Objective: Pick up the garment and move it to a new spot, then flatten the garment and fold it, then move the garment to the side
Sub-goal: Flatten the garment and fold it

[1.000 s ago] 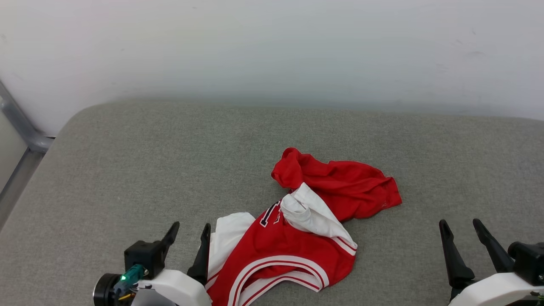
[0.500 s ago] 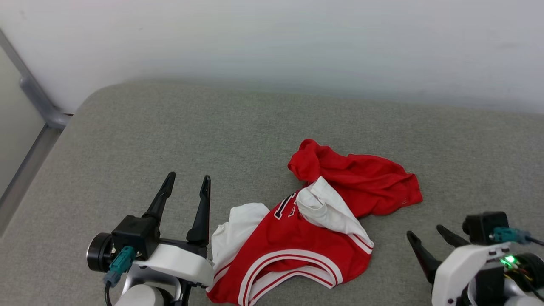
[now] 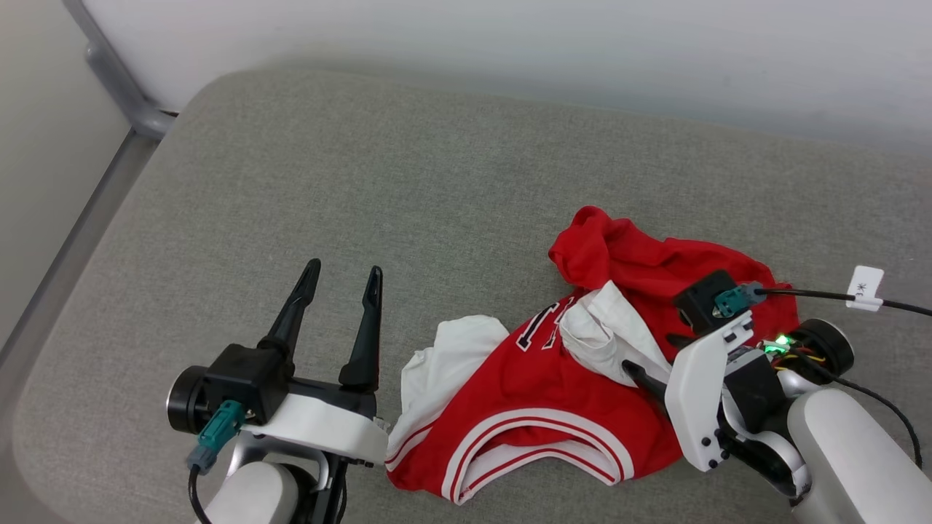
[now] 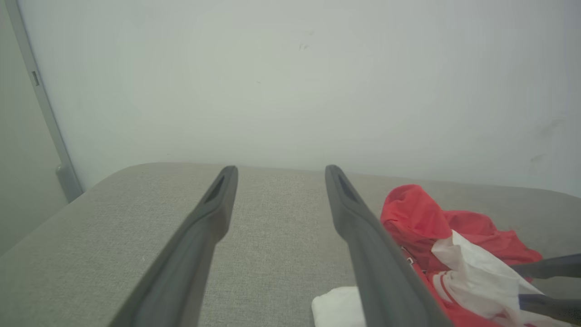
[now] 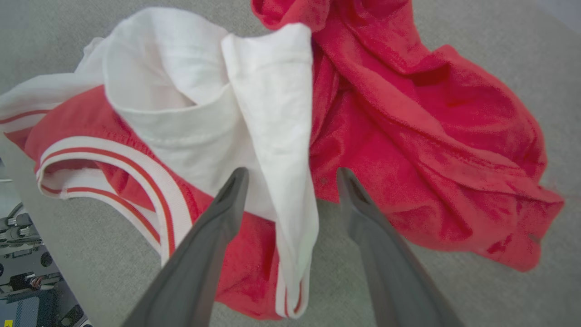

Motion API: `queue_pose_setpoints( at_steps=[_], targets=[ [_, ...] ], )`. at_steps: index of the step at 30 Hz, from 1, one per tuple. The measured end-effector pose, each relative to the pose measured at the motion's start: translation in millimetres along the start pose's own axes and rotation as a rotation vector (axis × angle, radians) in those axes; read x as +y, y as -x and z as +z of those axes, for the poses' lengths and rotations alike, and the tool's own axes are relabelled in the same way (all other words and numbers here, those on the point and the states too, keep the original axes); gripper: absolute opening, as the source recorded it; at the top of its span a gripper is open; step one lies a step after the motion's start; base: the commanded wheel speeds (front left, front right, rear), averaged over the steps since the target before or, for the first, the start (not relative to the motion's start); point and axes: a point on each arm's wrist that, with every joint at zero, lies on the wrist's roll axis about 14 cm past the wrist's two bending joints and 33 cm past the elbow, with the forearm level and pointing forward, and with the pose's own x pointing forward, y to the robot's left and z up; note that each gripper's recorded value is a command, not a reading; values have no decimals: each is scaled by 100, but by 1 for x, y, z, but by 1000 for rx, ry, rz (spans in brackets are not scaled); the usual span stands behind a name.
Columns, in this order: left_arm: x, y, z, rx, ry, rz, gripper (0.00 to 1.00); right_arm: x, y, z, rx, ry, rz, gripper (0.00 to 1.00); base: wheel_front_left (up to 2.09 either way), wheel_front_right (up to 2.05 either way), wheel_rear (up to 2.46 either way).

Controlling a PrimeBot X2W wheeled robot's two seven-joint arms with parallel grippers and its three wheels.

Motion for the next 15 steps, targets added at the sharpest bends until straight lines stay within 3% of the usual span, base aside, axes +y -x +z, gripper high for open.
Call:
queue_pose_setpoints(
  at_steps=[4, 5, 6, 7, 15],
  targets=[
    [10, 0, -5, 12, -9, 30, 100, 2, -17, -14, 78, 17, 32, 100, 0, 0, 0],
    [12, 1, -8, 22, -9, 35, 100, 1, -19, -13, 79, 16, 34, 79, 0, 0, 0],
    [13, 1, -11, 29, -8, 40, 100, 1, -21, -12, 75, 7, 40, 28, 0, 0, 0],
    [13, 1, -12, 30, -8, 42, 100, 0, -22, -8, 59, 4, 40, 0, 0, 0, 0],
    [14, 2, -12, 27, -9, 42, 100, -23, -1, 21, -69, -37, -25, 0, 0, 0, 0]
  ],
)
